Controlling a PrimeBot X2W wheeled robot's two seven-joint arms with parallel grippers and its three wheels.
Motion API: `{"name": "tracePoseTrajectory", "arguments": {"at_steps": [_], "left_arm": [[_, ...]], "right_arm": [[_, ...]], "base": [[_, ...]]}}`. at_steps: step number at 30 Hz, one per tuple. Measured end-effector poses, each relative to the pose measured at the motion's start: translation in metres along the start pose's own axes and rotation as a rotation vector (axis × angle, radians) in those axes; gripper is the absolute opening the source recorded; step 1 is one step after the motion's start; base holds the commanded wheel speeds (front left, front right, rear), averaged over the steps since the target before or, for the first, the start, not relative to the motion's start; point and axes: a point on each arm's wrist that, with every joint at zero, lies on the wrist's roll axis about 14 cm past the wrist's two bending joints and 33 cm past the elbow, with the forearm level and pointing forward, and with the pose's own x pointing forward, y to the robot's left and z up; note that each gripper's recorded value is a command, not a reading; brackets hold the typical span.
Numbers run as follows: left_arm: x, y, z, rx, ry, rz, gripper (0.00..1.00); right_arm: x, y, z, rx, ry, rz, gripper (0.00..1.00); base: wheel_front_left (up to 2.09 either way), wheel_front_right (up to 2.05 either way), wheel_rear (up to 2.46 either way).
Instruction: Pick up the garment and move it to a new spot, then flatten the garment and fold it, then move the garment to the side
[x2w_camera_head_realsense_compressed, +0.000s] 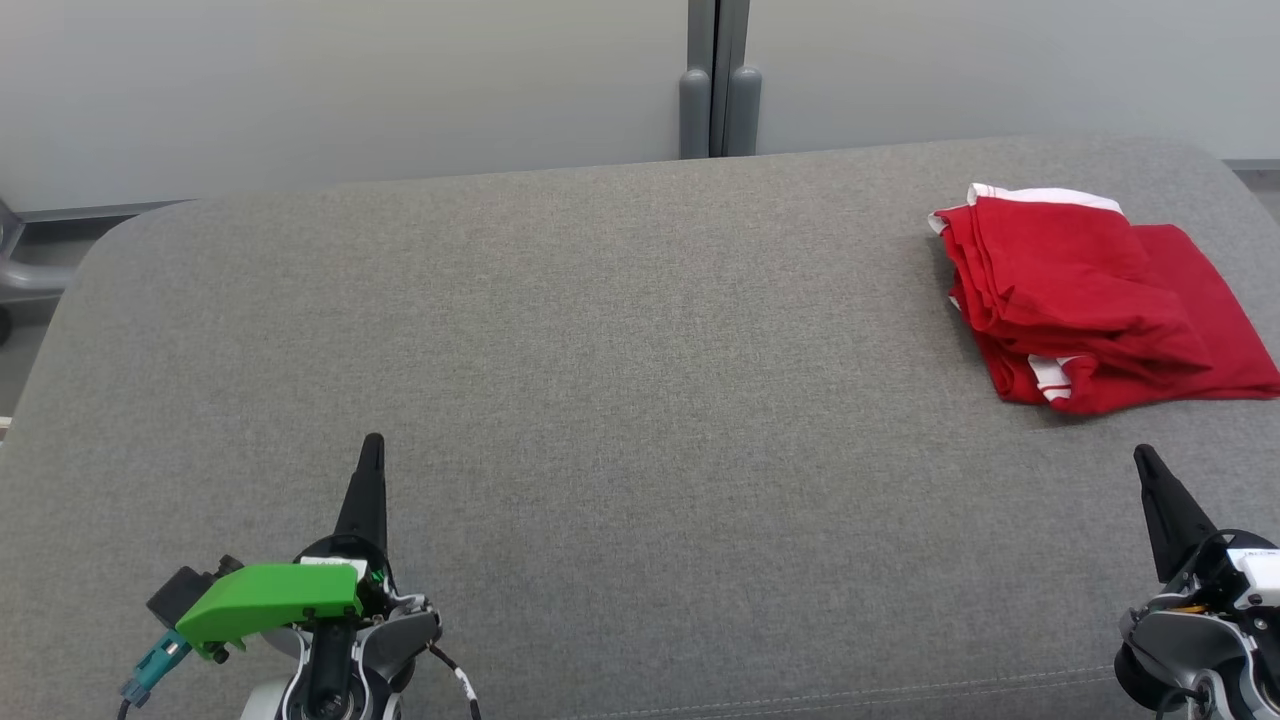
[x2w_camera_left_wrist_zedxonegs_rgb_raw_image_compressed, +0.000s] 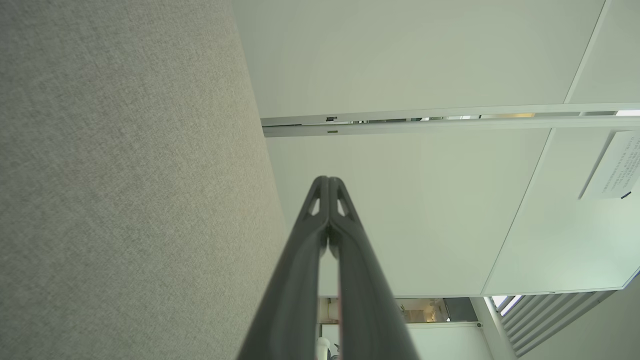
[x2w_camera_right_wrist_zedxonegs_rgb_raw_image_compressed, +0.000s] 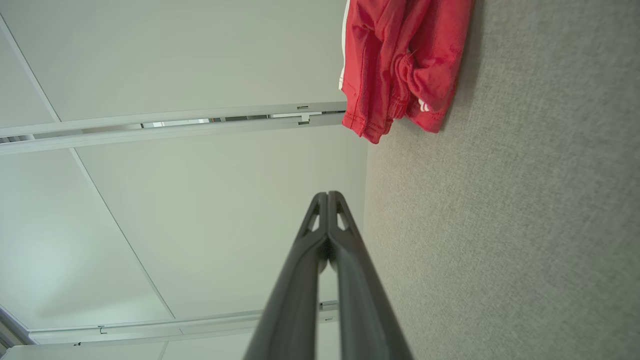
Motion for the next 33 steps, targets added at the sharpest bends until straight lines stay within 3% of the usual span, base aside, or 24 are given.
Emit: {"name": "tracePoseTrajectory", "arguments": {"at_steps": [33], "left_arm": [[0.0000, 0.0000, 0.0000, 0.000, 0.000, 0.000, 0.00]], "right_arm": [[0.0000, 0.0000, 0.0000, 0.000, 0.000, 0.000, 0.00]], "base": [[0.00, 0.00, 0.00]]}}
